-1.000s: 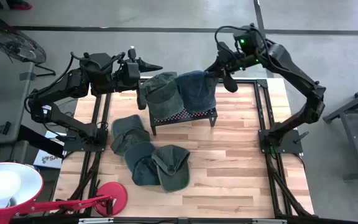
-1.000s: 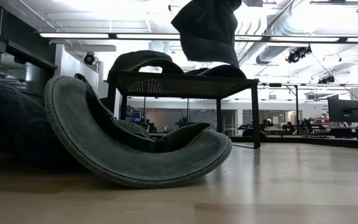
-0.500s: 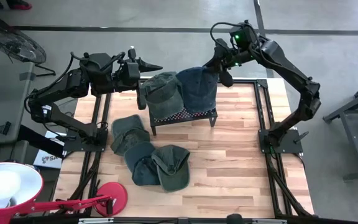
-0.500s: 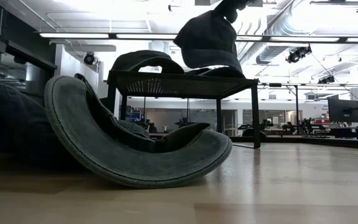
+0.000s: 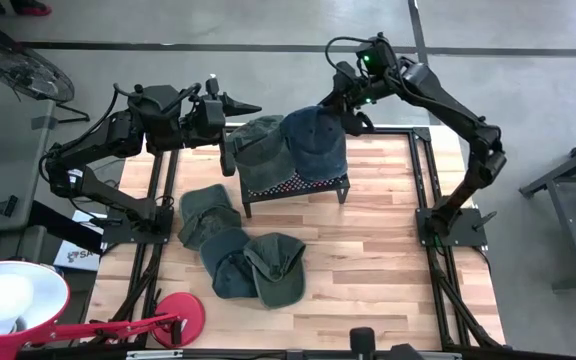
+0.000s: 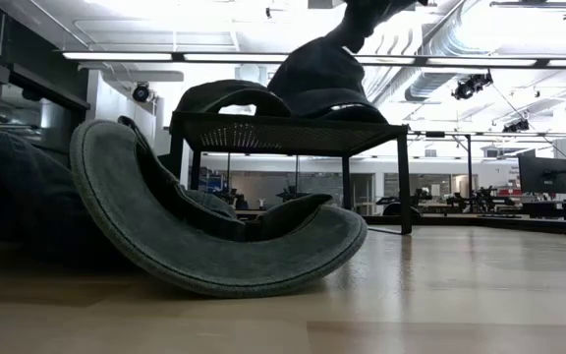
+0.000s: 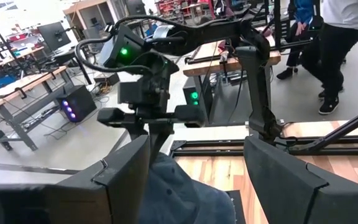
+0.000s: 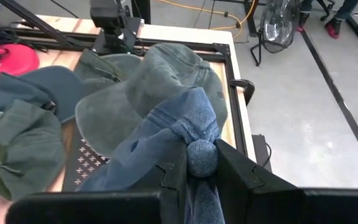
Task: Pick & Place hat
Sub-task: Stack the dark blue cap on top of the dark blue cap on the shelf, then stack the dark green cap on top of the dark green cap on the shelf
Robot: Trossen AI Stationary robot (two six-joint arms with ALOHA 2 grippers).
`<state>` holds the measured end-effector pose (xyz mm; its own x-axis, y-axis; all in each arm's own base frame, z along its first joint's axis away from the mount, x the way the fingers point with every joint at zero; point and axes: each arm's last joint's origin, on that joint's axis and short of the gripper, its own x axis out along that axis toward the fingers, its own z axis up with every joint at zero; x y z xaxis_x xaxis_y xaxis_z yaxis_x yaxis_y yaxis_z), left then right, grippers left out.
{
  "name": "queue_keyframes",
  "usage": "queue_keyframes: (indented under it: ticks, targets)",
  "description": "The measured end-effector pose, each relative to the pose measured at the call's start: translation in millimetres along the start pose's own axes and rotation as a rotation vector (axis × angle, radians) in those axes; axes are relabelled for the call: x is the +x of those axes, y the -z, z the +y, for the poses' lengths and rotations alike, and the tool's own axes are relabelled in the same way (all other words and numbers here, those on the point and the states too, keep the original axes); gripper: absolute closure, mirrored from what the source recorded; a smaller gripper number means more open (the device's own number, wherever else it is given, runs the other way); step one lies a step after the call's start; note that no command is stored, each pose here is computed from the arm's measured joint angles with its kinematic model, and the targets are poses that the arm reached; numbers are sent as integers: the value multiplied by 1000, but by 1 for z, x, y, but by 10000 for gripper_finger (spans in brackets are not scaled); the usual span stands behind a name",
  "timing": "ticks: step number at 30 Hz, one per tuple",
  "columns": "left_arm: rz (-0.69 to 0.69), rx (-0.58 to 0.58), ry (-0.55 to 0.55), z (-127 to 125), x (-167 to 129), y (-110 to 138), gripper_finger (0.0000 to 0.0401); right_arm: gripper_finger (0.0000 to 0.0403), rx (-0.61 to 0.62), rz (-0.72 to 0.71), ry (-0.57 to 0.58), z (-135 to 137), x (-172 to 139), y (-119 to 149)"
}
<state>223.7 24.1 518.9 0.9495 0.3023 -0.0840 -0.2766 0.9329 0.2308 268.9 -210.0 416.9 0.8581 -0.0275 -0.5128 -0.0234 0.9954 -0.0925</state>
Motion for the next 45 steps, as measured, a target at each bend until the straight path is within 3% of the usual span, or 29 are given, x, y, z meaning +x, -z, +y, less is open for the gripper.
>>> queue_keyframes:
  ticks: [4, 13, 29, 35, 40, 45]
  targets:
    - [-3, -8, 0, 0, 0, 0, 144, 349, 0, 20, 37, -3, 3, 1]
    - [-2, -10, 0, 0, 0, 0, 144, 272, 48, 39, 95, -5, 3, 1]
    - [9, -52, 15, -1, 0, 1, 144, 266, 135, -42, 211, -2, -12, -12]
    - [63, -55, 29, -2, 0, 6, 144, 265, 170, -78, 188, 20, -30, -23]
    - [147, -79, 118, -6, -1, 15, 144, 265, 111, -61, 121, 57, -48, -32]
    - [258, -137, 158, -8, -4, 25, 144, 265, 192, 26, 121, 95, -55, -34]
